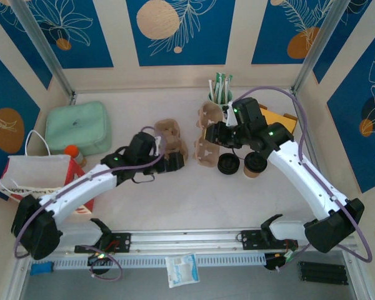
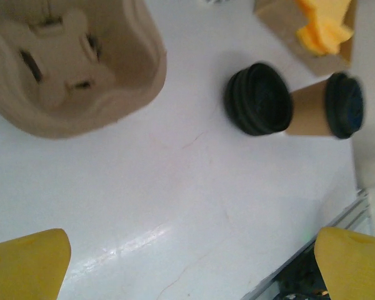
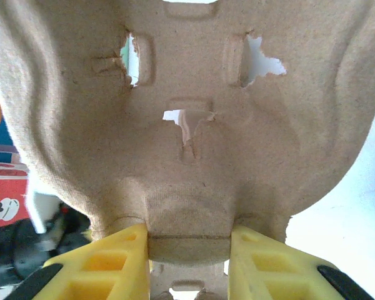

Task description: Pack the takeout coffee

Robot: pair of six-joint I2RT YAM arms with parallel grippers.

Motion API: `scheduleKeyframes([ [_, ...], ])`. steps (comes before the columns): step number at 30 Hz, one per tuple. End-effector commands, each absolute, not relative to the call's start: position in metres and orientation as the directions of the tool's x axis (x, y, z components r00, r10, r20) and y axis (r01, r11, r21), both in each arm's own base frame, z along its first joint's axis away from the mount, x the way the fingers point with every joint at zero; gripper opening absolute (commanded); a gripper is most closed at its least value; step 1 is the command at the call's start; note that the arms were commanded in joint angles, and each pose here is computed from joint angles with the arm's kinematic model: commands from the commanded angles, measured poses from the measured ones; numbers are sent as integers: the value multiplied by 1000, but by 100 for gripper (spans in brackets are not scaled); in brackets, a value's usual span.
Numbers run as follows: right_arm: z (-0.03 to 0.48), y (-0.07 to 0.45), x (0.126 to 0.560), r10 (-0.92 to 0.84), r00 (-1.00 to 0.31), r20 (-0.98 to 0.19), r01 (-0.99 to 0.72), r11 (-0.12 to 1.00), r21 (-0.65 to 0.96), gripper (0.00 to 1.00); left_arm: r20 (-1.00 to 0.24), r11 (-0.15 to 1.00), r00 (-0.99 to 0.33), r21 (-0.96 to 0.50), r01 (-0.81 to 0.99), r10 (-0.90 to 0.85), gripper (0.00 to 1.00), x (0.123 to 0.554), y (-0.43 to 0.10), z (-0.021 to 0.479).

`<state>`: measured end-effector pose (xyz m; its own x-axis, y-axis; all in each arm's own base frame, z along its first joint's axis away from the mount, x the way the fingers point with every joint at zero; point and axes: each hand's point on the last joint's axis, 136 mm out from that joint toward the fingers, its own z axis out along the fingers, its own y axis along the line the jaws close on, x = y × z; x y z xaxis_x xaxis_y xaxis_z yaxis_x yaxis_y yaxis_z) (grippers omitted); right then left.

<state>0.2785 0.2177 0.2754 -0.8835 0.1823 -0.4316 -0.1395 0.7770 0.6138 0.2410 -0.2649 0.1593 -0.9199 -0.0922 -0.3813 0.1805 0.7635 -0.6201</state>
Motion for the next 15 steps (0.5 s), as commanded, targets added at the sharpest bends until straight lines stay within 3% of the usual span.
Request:
scheduleKeyframes([
  [1,279,217,271,187,-886,-424,-157,740,654,31,-386,756,-917,-628,181,-102,100,246,-285,146],
  [15,268,210,262,181,-900,-397,-153,721,676,31,-416,811,-908,-545,211,-43,99,302,-311,102],
])
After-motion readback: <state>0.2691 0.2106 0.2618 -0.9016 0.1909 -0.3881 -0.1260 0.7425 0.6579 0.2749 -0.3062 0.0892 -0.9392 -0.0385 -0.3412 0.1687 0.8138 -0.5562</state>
